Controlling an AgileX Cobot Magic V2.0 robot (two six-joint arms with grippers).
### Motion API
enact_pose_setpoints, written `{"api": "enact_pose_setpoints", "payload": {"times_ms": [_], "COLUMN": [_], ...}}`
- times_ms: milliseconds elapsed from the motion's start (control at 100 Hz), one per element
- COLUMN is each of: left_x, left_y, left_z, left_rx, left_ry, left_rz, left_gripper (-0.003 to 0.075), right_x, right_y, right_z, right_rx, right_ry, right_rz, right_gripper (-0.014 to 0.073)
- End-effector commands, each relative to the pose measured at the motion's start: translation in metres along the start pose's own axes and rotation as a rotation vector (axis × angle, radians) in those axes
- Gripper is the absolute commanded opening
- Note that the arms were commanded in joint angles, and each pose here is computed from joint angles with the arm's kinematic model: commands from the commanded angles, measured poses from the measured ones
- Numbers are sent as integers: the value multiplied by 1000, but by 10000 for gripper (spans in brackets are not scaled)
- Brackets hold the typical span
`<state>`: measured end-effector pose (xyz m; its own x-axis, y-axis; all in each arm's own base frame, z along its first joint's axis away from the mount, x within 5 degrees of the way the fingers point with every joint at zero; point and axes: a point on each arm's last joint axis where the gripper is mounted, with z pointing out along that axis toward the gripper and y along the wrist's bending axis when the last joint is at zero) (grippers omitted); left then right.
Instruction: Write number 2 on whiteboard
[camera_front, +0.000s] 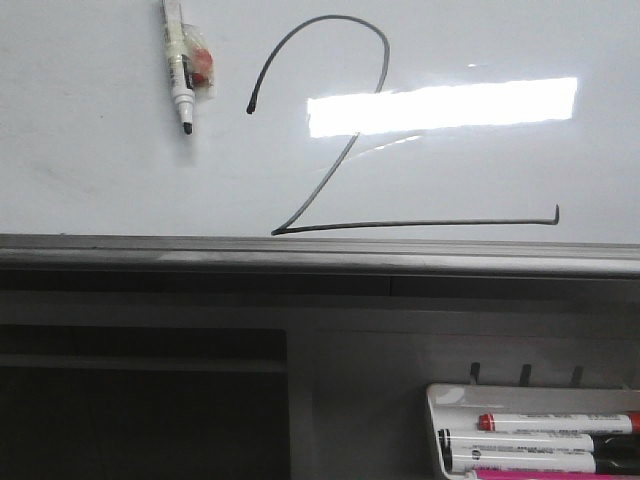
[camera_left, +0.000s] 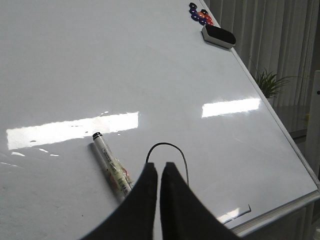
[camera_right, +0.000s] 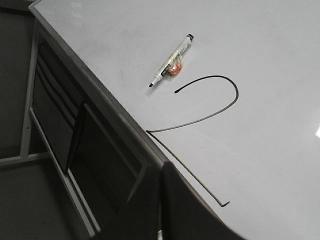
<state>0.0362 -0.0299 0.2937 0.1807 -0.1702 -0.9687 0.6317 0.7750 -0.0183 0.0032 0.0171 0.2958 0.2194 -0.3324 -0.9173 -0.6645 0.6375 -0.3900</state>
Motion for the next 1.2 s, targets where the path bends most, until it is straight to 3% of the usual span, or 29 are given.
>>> {"api": "enact_pose_setpoints", "payload": {"times_ms": [0,390,510,650,1110,1190], "left_x": [-11,1,23,59,105,106], "left_y": [3,6,10,15,18,18], "left_z": [1,1,2,-3,-23,-23], "left_rx": [-31,-70,-107,-193,-352,-359], "left_ry": [-43,-39,-22,-33,405,408], "left_rz": [-2,38,209,164,-16,-56], "left_gripper": [-20,-20,-20,-20,-20,-20], "right_x": [-12,-12,-12,-12,-11,-11], "right_y": [-6,-6,-6,-6,-6,-6], "right_z": [-6,-6,-6,-6,-6,-6], "right_rx": [60,60,60,60,59,59], "right_ry": [-87,-87,-87,-87,-85,-85], "right_rz": [0,0,0,0,0,0], "right_gripper": [-71,-71,-71,-71,-71,-71]}}
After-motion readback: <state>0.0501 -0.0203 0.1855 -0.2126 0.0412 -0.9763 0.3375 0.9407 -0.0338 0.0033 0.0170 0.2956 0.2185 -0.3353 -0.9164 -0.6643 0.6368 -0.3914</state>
